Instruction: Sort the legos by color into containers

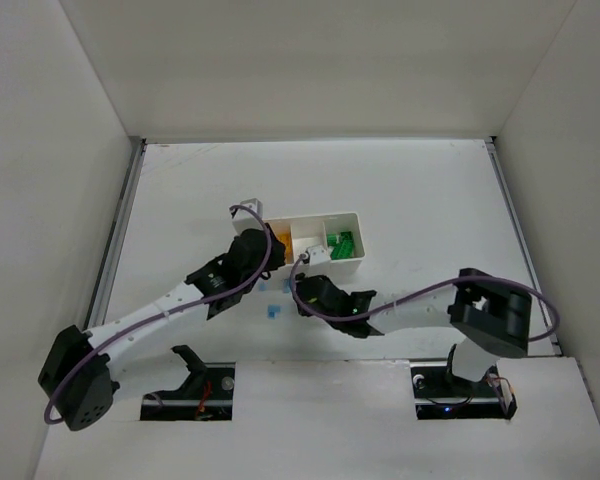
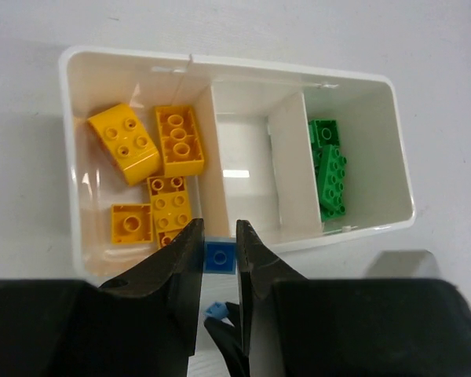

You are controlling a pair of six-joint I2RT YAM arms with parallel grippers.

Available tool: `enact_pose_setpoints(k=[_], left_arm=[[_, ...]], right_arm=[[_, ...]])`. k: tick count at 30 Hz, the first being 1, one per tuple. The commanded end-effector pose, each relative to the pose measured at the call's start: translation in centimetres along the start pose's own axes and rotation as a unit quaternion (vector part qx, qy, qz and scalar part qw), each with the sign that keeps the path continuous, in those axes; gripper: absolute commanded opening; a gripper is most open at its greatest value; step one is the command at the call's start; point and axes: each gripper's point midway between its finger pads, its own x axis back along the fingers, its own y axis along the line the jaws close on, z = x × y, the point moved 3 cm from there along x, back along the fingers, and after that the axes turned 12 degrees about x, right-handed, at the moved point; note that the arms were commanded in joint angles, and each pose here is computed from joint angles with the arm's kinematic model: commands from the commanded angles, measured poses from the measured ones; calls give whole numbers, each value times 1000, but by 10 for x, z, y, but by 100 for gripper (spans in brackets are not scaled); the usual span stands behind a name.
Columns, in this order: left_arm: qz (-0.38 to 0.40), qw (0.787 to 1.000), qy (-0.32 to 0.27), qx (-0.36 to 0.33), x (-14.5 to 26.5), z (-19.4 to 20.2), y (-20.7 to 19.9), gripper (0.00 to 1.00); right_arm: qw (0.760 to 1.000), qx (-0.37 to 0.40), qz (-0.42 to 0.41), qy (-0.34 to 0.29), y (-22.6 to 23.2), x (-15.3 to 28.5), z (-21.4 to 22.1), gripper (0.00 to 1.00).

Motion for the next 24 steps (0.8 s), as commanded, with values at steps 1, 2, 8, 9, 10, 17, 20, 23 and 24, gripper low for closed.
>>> enact_pose_setpoints(k=[1,2,8,9,10,17,20,23,24], left_arm=[[62,998,-18,14,-10,-20,-44,13],[65,998,-15,11,-15,-20,-49,13],[59,998,3,-13,-57,-10,-66,14],[55,998,5,-18,-63,-8,-67,14],[50,998,7,-22,-70,-7,-67,14],[26,998,16,-46,-99,1,-70,29],[25,999,4,-43,-95,-5,-70,45],[29,999,-19,-35,-79,-19,-69,52],[30,999,-28,-32,-71,-24,-66,52]], right_arm=[[998,-34,2,-57,-7,30,-28,23],[997,-43,0,-62,-12,39,-29,24],[993,-79,-15,-89,-29,75,-39,24],[992,-82,-20,-92,-29,80,-42,24],[992,-83,-22,-96,-31,83,-44,24],[988,-86,-19,-123,-46,93,-68,24],[987,-81,-4,-137,-57,90,-83,24],[987,-82,16,-141,-67,79,-96,24],[986,-81,22,-141,-68,74,-100,24]])
